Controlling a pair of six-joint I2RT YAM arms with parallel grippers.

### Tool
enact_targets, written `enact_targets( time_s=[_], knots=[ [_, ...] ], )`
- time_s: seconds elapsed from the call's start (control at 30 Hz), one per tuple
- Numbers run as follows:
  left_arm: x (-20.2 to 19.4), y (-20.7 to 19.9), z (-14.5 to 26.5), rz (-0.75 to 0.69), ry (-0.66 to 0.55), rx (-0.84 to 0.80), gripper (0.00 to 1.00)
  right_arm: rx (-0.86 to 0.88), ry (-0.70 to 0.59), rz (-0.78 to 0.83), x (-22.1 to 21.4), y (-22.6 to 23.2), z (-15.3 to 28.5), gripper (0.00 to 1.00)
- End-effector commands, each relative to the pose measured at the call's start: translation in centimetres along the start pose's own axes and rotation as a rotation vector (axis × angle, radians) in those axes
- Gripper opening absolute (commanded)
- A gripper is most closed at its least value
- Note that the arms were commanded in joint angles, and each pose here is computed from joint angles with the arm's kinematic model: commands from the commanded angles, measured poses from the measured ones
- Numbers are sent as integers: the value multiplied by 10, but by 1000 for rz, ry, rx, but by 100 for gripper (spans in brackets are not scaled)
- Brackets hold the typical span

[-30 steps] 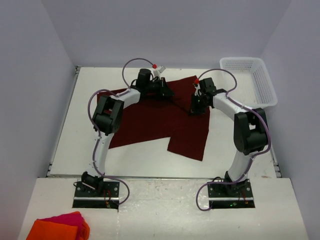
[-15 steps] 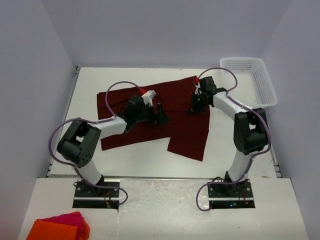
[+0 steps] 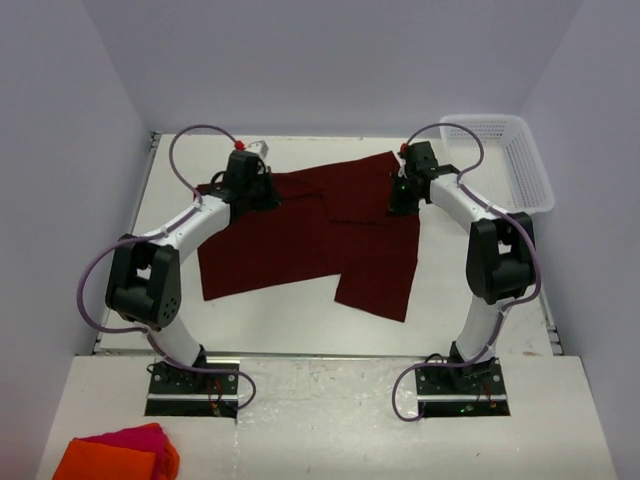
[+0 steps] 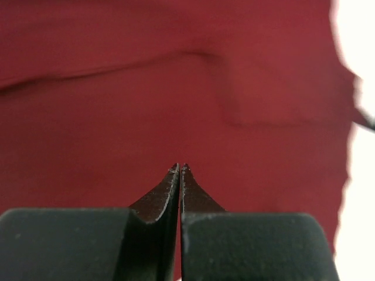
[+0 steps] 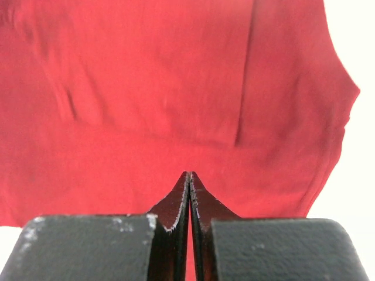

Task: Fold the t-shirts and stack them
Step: Fold the flattened tshirt in 1/3 of the way

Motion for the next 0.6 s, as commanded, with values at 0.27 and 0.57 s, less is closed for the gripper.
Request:
enact_targets(
  time_s=[0.27,0.57],
  knots=[
    [-1,114,-7,212,99,325,0,204,32,-31,-13,29,21,0],
    [-16,117,-6,211,153,330,0,16,40,-84,-28,0,4,0]
  ],
)
Point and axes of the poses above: each gripper's point midway between its finger pads, its own z axis back along the fingers, its own y axis along the line the jaws close on, x = y × z, the point moved 4 cm from there along z, back along the fingers, and after that the axes turned 3 degrees about -z, right-handed, at the moved point
